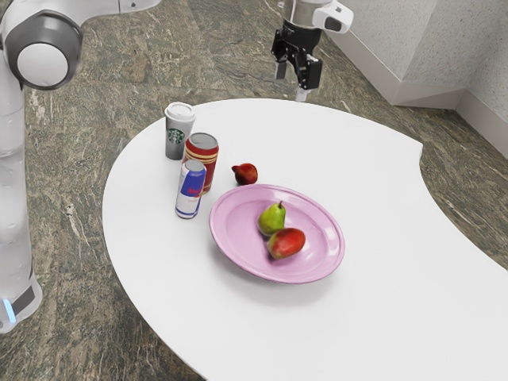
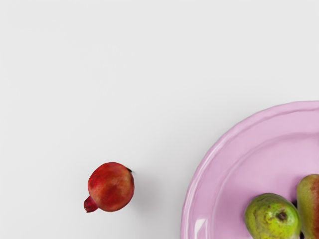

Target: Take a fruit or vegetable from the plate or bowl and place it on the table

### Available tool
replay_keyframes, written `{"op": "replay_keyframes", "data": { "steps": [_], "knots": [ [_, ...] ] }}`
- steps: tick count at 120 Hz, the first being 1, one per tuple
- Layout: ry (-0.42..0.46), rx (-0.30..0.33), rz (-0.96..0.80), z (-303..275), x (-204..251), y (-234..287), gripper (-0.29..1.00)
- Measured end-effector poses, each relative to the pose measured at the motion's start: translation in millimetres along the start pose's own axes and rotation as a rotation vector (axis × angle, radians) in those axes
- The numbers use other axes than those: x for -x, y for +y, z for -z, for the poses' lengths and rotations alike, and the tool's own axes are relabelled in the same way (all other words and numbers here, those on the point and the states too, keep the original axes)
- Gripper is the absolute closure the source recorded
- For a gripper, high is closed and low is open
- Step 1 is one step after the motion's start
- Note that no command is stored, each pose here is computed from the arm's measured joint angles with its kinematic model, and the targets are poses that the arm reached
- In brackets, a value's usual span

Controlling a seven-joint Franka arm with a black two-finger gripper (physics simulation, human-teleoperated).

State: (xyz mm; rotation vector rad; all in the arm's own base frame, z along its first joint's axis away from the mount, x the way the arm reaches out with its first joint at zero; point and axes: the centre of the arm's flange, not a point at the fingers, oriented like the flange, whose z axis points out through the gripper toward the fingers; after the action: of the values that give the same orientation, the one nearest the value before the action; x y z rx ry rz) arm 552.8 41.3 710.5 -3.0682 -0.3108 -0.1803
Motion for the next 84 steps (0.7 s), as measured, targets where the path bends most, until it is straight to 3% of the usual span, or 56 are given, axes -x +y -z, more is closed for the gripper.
{"op": "replay_keyframes", "data": {
  "steps": [29,40,49,65,84],
  "knots": [
    [0.008,0.006,0.009,5.2,0.6,-2.3,0.00],
    [0.146,0.053,0.029,85.4,15.5,-11.3,0.00],
    [0.171,0.088,0.080,116.7,33.7,-13.9,0.00],
    [0.076,0.114,0.263,98.7,30.3,4.7,0.00],
    [-0.013,0.067,0.373,57.1,19.1,78.5,0.00]
  ]
}}
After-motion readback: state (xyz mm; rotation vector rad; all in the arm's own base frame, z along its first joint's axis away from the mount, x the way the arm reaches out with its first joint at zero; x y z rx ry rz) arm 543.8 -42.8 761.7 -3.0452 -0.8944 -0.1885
